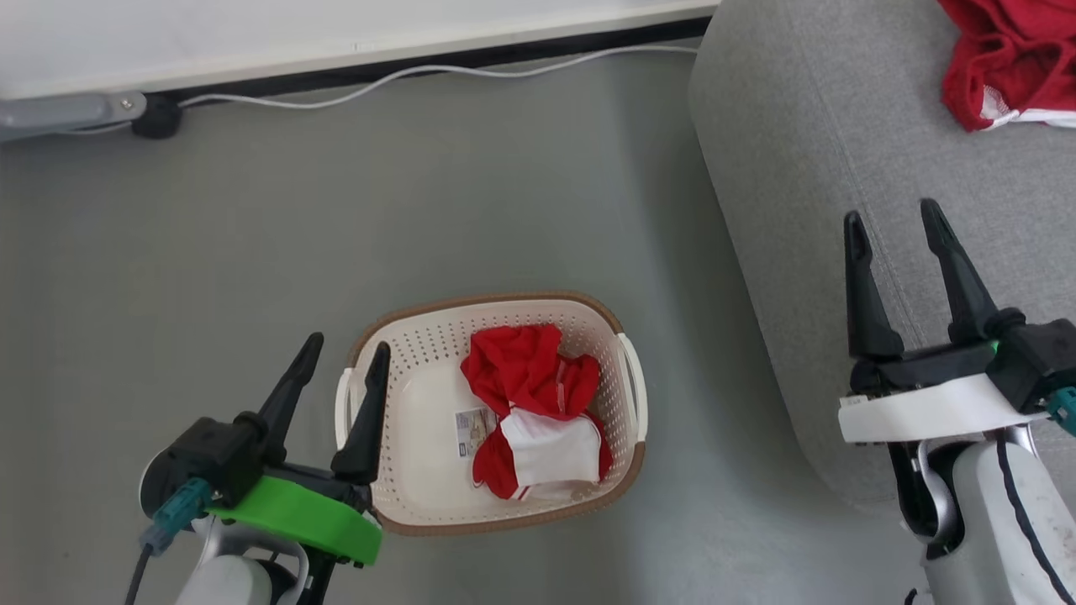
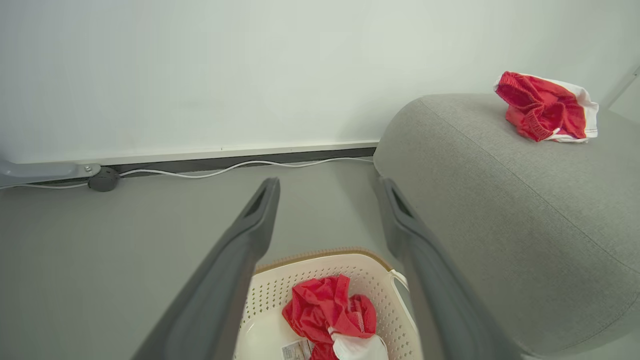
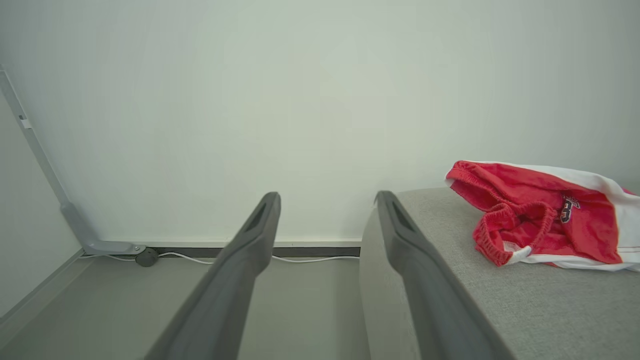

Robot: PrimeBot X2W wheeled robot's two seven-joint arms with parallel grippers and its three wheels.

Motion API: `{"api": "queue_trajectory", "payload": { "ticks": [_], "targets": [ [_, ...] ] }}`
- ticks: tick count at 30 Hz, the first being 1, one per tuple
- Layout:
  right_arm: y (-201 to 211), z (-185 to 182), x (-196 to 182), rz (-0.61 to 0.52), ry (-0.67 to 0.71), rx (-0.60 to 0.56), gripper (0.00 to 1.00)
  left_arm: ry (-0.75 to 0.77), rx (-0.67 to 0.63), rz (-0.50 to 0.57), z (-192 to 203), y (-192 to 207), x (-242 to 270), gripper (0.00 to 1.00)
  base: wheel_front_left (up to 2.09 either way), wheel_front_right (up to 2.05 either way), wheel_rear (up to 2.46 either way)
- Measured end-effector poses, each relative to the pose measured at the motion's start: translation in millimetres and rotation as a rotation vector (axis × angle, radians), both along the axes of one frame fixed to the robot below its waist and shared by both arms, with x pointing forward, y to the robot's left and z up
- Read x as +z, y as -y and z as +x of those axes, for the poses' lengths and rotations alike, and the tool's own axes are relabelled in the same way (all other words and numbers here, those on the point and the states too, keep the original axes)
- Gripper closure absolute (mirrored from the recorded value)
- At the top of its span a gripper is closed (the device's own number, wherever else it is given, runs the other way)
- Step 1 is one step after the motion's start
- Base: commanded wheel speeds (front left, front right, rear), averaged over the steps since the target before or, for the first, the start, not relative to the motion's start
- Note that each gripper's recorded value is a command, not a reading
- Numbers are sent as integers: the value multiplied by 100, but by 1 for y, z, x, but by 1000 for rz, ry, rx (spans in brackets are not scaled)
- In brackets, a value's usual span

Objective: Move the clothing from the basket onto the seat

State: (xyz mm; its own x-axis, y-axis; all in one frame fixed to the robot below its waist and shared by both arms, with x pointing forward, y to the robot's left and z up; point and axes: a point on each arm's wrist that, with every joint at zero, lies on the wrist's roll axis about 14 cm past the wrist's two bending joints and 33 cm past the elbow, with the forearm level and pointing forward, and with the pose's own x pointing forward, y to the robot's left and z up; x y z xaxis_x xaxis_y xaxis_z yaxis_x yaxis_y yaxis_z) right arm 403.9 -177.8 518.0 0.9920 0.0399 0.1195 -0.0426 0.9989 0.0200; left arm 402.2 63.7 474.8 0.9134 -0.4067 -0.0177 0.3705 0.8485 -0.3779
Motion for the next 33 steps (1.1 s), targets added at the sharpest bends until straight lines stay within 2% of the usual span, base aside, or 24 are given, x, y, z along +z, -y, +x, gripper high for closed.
{"api": "queue_trajectory", "payload": {
  "ticks": [14,33],
  "targets": [
    [-10,55,13,1,90,31,0,-204,-201,102,23,43,-77,0,0,0,0],
    [4,93,-8,-65,73,18,0,-552,-427,218,30,89,-203,0,0,0,0]
  ]
}}
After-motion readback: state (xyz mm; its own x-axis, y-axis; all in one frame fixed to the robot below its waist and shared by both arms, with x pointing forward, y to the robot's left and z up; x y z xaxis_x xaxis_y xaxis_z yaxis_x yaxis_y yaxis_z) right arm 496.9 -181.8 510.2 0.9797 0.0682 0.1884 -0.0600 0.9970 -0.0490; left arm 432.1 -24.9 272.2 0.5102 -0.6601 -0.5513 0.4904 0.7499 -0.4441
